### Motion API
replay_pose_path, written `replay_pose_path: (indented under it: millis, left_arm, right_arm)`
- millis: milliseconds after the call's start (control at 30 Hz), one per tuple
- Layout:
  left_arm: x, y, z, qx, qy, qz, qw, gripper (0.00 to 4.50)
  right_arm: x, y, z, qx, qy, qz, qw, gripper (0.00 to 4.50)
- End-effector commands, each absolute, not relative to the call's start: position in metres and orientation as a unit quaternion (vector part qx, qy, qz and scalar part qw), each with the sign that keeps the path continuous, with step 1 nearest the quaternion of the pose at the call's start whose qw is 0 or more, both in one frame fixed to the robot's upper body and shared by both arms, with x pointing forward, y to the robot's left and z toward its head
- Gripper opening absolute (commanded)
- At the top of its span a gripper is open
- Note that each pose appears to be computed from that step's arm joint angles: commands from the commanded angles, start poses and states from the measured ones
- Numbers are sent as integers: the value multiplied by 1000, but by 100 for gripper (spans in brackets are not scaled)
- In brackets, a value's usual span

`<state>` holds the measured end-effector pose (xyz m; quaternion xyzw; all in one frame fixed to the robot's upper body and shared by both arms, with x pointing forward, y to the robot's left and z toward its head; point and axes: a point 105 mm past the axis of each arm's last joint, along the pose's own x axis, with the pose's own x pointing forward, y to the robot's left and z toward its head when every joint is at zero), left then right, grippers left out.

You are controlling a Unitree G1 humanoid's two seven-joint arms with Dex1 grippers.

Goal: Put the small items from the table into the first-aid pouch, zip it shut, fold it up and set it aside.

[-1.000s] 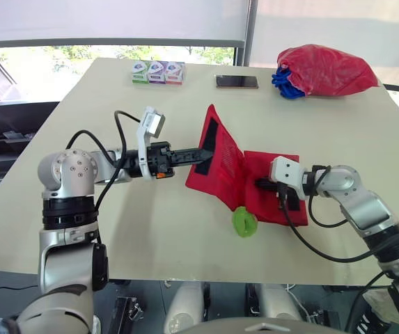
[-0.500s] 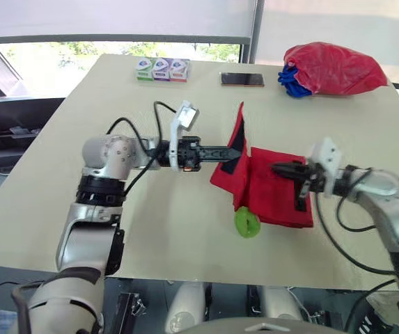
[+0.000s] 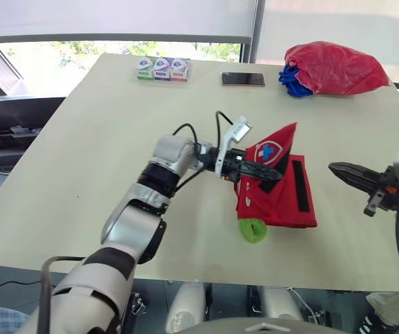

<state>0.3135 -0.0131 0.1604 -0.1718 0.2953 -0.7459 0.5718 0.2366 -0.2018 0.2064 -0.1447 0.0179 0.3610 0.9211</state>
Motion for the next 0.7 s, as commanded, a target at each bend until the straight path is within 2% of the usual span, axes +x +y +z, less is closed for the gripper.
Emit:
replay_pose_path:
  millis: [33, 267, 300, 333, 400, 567, 600, 700]
  left_arm:
    - [320, -30, 161, -167, 286, -742, 582, 0]
    - [323, -49, 142, -164, 283, -741, 587, 0]
    - [323, -51, 142, -166, 282, -741, 586, 66]
    - [323, -52, 142, -167, 280, -742, 586, 90]
    - [322, -55, 142, -169, 278, -743, 585, 176]
    - [323, -57, 145, -173, 269, -745, 585, 430]
    - [324, -57, 147, -173, 266, -745, 587, 445]
    - [326, -59, 149, -170, 258, -743, 594, 445]
  right_arm:
    - [226, -203, 219, -154, -6, 344, 926, 6]
    - [208, -217, 221, -150, -1, 313, 938, 6]
    - [206, -219, 221, -149, 1, 311, 939, 0]
    - [203, -220, 221, -146, 0, 308, 940, 0]
    - [197, -224, 221, -140, -1, 306, 942, 0]
    - [179, -233, 217, -125, 2, 298, 946, 0]
    - [176, -236, 216, -122, 5, 296, 947, 0]
    - [165, -249, 210, -126, 24, 285, 950, 0]
